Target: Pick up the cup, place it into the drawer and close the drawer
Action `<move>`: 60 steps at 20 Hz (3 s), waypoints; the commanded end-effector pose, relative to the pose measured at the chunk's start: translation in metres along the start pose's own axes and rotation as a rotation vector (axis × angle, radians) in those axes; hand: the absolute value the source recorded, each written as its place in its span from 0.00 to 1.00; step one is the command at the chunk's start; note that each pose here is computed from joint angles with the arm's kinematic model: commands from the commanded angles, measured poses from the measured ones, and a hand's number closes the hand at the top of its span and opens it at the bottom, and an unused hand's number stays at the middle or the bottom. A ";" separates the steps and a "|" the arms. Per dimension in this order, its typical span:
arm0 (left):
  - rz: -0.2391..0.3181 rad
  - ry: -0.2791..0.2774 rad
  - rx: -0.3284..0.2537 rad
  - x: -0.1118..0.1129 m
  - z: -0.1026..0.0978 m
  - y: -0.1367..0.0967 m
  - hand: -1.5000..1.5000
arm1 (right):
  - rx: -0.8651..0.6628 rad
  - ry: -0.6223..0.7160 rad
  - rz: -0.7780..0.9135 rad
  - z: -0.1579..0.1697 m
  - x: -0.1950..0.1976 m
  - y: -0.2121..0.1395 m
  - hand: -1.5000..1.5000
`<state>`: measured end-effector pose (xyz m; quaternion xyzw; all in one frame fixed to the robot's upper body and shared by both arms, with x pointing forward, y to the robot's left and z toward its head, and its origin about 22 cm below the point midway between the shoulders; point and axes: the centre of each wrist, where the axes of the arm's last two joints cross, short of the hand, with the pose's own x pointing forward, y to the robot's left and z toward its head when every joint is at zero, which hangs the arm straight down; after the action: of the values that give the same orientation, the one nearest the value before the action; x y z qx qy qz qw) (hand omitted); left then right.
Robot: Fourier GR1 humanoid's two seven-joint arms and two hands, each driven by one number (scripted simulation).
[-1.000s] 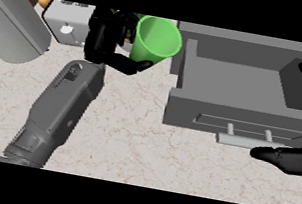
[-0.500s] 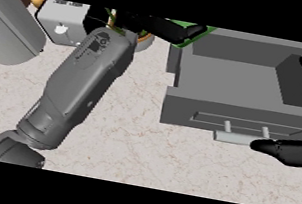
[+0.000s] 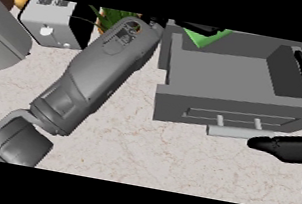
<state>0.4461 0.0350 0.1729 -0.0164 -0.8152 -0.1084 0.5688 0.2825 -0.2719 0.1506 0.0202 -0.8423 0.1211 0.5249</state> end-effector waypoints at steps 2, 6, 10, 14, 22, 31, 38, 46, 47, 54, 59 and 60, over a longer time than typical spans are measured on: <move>-0.085 0.095 -0.053 -0.003 -0.002 -0.009 1.00 | 0.039 -0.016 -0.012 -0.008 -0.005 0.001 0.00; -0.142 0.183 -0.134 -0.037 0.013 -0.002 1.00 | 0.055 -0.046 -0.021 -0.018 0.010 0.012 0.00; -0.155 0.184 -0.139 -0.043 0.018 -0.003 1.00 | 0.110 -0.057 -0.036 -0.022 0.006 0.020 0.00; -0.055 0.177 -0.117 -0.053 0.026 -0.002 0.00 | 0.143 -0.067 -0.064 -0.027 0.010 0.033 0.00; 0.184 0.032 -0.097 -0.041 0.023 -0.004 0.00 | 0.519 -0.110 -0.223 -0.035 0.010 0.066 1.00; 0.228 -0.036 0.056 -0.040 0.021 -0.003 0.00 | 0.814 0.171 0.134 -0.011 0.003 0.051 0.00; 0.294 -0.018 0.065 -0.068 0.038 0.006 0.00 | 0.722 0.267 0.442 0.011 -0.032 0.058 0.00; 0.358 -0.047 0.084 -0.079 0.050 0.015 0.00 | 0.792 0.422 0.547 0.014 -0.120 0.089 0.00; 0.359 -0.042 0.080 -0.088 0.055 0.033 0.00 | 0.787 0.429 0.562 0.015 -0.130 0.084 0.00; 0.383 -0.044 0.082 -0.078 0.054 0.051 0.00 | 0.702 0.492 0.588 -0.006 -0.182 0.067 1.00; 0.391 -0.037 0.052 -0.094 0.071 0.064 0.00 | 0.563 0.409 0.559 -0.051 -0.170 0.036 1.00; 0.396 -0.035 0.076 -0.092 0.068 0.077 0.00 | 0.521 0.398 0.574 -0.061 -0.165 0.032 1.00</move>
<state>0.4279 0.1139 0.0804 -0.1560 -0.8133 0.0341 0.5595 0.3821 -0.2365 0.0072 -0.0858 -0.6151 0.5037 0.6005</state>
